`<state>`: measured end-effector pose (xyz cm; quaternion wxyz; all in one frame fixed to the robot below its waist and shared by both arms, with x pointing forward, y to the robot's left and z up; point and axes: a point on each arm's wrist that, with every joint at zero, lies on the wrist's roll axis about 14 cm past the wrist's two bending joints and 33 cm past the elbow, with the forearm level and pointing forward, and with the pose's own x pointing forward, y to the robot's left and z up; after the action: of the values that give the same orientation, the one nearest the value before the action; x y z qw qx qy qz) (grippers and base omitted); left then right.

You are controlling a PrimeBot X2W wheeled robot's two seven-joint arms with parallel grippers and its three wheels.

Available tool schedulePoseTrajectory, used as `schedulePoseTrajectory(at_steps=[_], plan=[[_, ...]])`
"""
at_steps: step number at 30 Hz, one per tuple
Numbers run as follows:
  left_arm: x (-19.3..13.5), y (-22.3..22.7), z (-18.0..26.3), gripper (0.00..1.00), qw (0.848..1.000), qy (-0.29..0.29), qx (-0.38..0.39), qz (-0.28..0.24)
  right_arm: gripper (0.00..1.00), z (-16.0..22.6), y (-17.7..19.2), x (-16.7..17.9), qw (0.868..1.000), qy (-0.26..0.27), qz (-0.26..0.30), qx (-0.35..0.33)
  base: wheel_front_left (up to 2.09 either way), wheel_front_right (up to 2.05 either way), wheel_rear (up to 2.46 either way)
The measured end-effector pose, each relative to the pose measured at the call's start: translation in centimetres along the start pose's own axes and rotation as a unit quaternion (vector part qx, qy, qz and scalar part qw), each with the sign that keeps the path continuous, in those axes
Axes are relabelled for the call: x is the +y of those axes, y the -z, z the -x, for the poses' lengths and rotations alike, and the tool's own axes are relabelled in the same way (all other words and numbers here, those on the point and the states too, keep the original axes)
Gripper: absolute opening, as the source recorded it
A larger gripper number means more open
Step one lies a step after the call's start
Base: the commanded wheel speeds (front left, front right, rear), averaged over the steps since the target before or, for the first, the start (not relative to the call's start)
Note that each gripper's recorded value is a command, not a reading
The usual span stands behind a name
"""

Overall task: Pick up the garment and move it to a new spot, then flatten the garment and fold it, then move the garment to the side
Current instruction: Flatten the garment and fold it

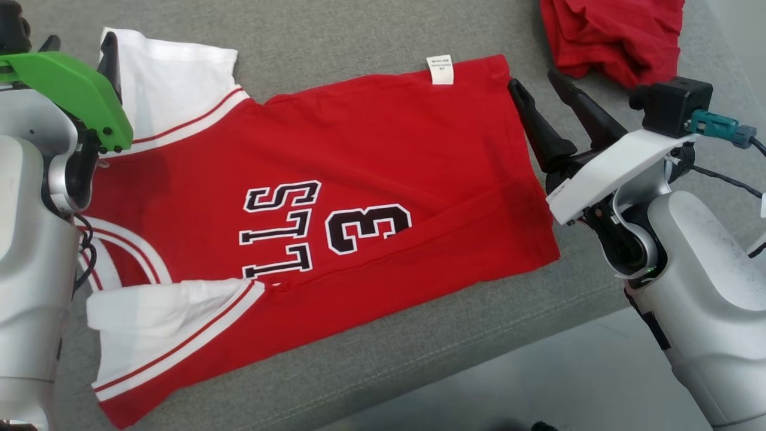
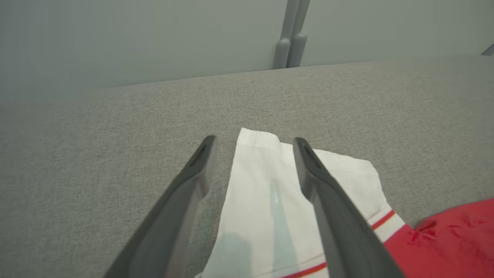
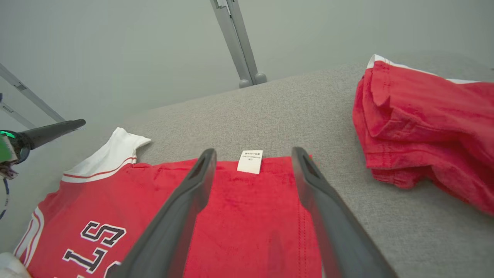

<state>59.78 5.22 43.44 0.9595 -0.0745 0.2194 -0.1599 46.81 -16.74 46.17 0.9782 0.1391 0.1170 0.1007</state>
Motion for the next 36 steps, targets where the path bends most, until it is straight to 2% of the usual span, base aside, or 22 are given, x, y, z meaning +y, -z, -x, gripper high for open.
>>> schedulePoseTrajectory(at_steps=[6, 12, 23, 29, 30, 31, 32, 33, 34, 36], plan=[[-0.5, 2.1, -3.3, 1.00, 0.999, 0.006, 0.031, -0.021, 1.00, 0.4, 1.4, -2.5, 0.999, 0.035, 0.000, 0.019, 0.00, 0.00, 0.00], [-0.3, 4.8, -4.7, 1.00, 0.998, 0.002, 0.065, -0.023, 1.00, 0.8, 2.4, -3.9, 0.998, 0.055, -0.001, 0.031, 0.00, 0.00, 0.00], [1.6, 4.7, -5.9, 1.00, 0.997, -0.025, 0.071, -0.030, 1.00, 0.6, 2.7, -3.3, 0.998, 0.047, -0.005, 0.034, 0.00, 0.00, 0.00], [1.3, 5.5, -6.3, 1.00, 0.995, -0.026, 0.085, -0.039, 1.00, 1.1, 2.8, -4.1, 0.998, 0.058, -0.002, 0.037, 0.00, 0.00, 0.00], [1.4, 5.8, -6.4, 0.91, 0.995, -0.028, 0.089, -0.040, 1.00, 1.1, 2.8, -4.2, 0.998, 0.060, -0.002, 0.037, 0.00, 0.00, 0.00], [1.4, 5.8, -6.4, 0.59, 0.995, -0.028, 0.090, -0.040, 1.00, 1.2, 2.8, -4.3, 0.997, 0.061, -0.002, 0.037, 0.00, 0.00, 0.00], [1.3, 5.7, -6.4, 0.59, 0.995, -0.028, 0.090, -0.041, 1.00, 1.2, 2.7, -4.3, 0.997, 0.062, -0.001, 0.036, 0.00, 0.00, 0.00], [1.1, 5.6, -6.5, 0.19, 0.995, -0.026, 0.088, -0.042, 1.00, 1.3, 2.7, -4.4, 0.997, 0.062, -0.002, 0.035, 0.00, 0.00, 0.00], [0.9, 5.6, -6.5, 0.00, 0.995, -0.024, 0.087, -0.043, 1.00, 1.3, 2.6, -4.4, 0.997, 0.063, -0.002, 0.034, 0.00, 0.00, 0.00], [0.3, 5.6, -6.4, 0.00, 0.995, -0.019, 0.084, -0.042, 1.00, 1.3, 2.5, -4.7, 0.997, 0.065, 0.000, 0.031, 0.00, 0.00, 0.00]])
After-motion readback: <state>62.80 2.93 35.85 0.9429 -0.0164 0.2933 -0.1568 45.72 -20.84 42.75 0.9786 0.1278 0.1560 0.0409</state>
